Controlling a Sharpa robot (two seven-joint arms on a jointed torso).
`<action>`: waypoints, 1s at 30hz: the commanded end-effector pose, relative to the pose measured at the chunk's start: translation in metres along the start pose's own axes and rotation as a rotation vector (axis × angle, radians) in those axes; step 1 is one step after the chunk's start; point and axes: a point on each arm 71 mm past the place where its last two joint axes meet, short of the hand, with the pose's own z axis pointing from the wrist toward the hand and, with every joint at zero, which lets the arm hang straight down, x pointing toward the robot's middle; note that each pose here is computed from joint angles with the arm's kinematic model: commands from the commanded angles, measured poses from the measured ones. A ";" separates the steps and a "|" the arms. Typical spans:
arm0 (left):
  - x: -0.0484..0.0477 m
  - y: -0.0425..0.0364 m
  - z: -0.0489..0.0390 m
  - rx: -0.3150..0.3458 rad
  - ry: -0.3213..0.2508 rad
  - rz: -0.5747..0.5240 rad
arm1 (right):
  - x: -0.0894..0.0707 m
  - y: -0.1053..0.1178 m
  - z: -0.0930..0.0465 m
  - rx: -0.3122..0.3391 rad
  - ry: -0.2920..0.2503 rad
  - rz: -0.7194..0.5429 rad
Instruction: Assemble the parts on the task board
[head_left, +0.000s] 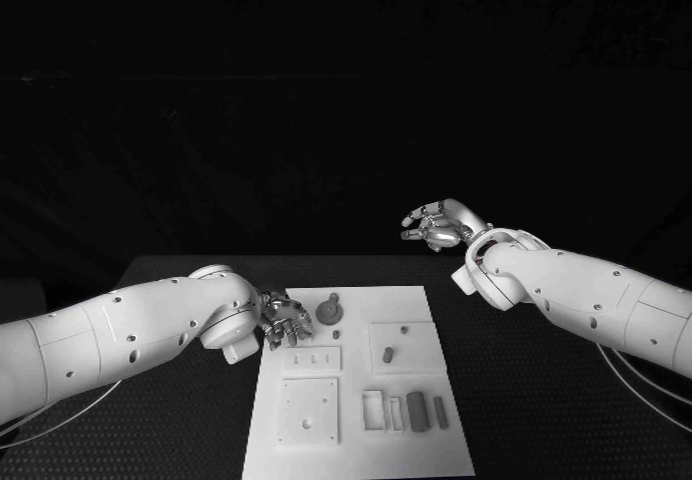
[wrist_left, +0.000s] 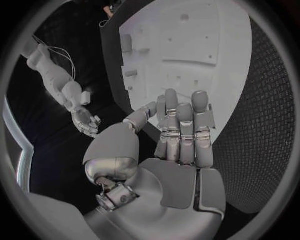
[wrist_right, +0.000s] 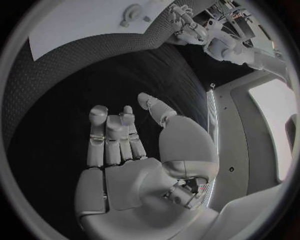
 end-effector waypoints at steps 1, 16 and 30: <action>0.0055 -0.0003 0.0016 -0.026 -0.015 0.090 | -0.001 0.002 0.001 -0.021 0.001 0.018; 0.0228 -0.0087 0.0042 -0.022 -0.056 0.179 | 0.002 0.005 0.003 -0.027 0.018 0.024; 0.0355 -0.0113 0.0099 -0.025 -0.067 0.238 | 0.005 0.007 0.004 -0.026 0.032 0.027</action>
